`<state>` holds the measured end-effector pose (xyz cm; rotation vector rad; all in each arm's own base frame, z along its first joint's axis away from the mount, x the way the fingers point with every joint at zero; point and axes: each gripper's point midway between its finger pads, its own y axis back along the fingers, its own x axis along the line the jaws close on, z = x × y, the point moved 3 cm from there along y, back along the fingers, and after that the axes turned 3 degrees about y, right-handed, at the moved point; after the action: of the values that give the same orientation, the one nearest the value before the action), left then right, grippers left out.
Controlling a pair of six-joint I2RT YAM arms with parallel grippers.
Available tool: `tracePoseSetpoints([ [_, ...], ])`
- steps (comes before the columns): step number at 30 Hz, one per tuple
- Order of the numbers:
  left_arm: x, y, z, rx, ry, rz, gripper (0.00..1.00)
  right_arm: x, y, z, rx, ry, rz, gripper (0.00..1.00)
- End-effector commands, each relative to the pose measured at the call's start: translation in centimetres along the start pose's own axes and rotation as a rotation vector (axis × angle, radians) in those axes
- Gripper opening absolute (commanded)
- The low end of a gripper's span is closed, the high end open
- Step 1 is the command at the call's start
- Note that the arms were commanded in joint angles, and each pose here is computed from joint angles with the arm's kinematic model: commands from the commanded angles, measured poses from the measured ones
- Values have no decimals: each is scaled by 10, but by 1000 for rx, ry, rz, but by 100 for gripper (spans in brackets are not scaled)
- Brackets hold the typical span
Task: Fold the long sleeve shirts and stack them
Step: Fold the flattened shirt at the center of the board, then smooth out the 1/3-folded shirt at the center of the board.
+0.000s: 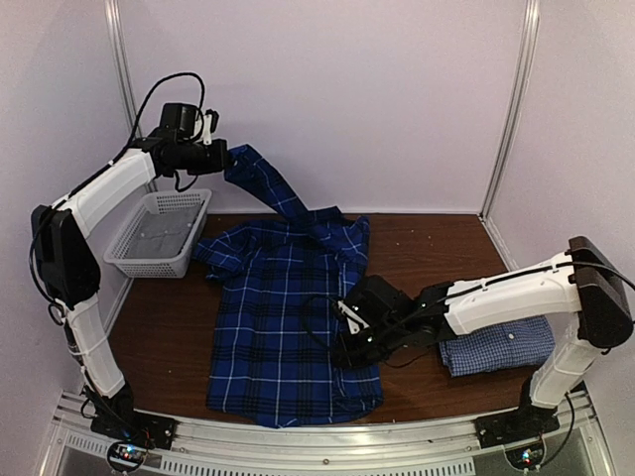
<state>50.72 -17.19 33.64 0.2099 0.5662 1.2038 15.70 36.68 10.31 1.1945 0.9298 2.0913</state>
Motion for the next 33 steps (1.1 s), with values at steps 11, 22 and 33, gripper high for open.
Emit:
tracePoseSetpoints([
  [11,2,21,-23,-16,-3,-55,0,15,4,13,-59,38,61,33],
  [22,9,53,-61,2,11,-47,0,-63,89,85,-347,-80,-108,62],
  [33,26,87,-59,-91,33,68,0,-95,69,125,-373,-99,-140,55],
])
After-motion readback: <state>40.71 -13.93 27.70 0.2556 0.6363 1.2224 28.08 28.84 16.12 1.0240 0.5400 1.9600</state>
